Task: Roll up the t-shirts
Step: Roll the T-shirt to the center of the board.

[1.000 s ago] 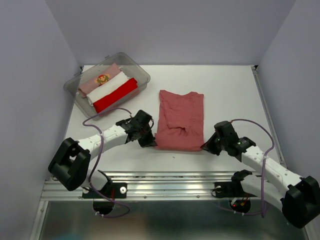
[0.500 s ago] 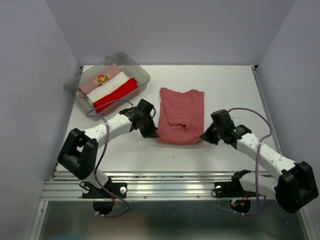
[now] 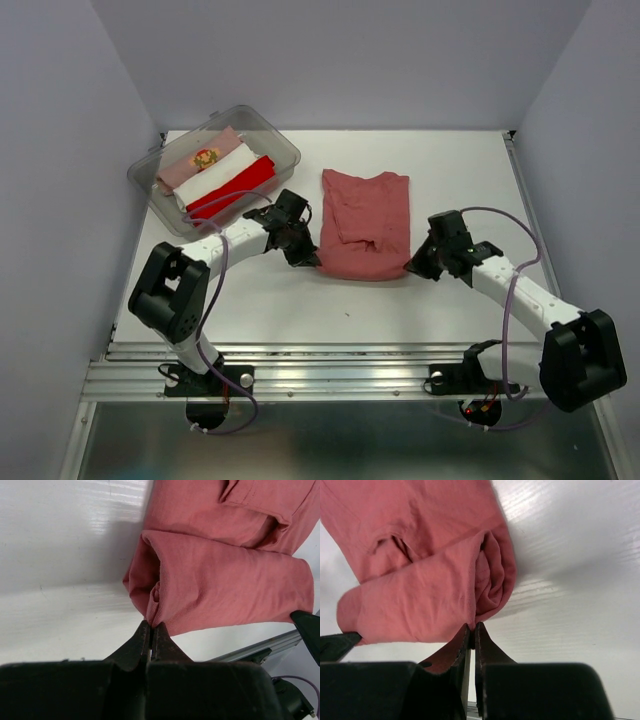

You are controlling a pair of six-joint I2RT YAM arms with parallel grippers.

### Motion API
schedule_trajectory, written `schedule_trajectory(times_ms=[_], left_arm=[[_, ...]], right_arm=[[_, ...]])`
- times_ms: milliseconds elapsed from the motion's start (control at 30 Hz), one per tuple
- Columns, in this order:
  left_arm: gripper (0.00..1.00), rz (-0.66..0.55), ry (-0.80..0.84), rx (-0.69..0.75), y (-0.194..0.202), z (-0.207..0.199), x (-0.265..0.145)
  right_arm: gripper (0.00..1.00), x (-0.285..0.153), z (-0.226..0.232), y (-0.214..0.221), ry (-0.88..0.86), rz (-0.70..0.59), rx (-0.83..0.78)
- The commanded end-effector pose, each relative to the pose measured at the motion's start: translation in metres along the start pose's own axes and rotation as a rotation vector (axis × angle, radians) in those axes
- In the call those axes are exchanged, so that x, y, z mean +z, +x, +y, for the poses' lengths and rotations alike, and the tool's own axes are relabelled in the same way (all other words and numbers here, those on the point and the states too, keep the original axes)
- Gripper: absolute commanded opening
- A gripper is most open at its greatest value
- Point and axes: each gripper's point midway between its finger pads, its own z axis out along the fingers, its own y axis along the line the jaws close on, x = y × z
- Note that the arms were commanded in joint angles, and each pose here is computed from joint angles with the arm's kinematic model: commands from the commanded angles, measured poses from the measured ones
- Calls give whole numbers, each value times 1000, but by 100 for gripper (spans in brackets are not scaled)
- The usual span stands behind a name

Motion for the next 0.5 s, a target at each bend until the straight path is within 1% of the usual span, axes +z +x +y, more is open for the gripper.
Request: schedule_trajectory(times_ms=[0, 167, 233, 267, 333, 367, 400, 433, 467], left_arm=[[0, 23, 20, 57, 11, 9, 5], [0, 41, -14, 61, 26, 30, 11], [0, 38, -30, 60, 27, 35, 13], [0, 39, -35, 64, 29, 38, 13], [0, 32, -39, 72, 28, 39, 13], [2, 32, -41, 75, 28, 40, 12], [8, 30, -42, 86, 28, 41, 12], [26, 29, -41, 94, 28, 41, 11], [36, 29, -40, 101, 28, 41, 10]], right_arm=[[1, 4, -9, 26, -79, 77, -28], [2, 6, -25, 49, -82, 132, -30], [7, 6, -27, 51, -83, 135, -33], [20, 4, -28, 52, -86, 135, -37], [33, 1, -27, 51, -89, 126, -60], [45, -3, -27, 50, -90, 118, -68], [49, -6, -23, 42, -92, 89, -78], [52, -9, -22, 38, -89, 73, -89], [54, -12, -20, 33, -89, 58, -109]])
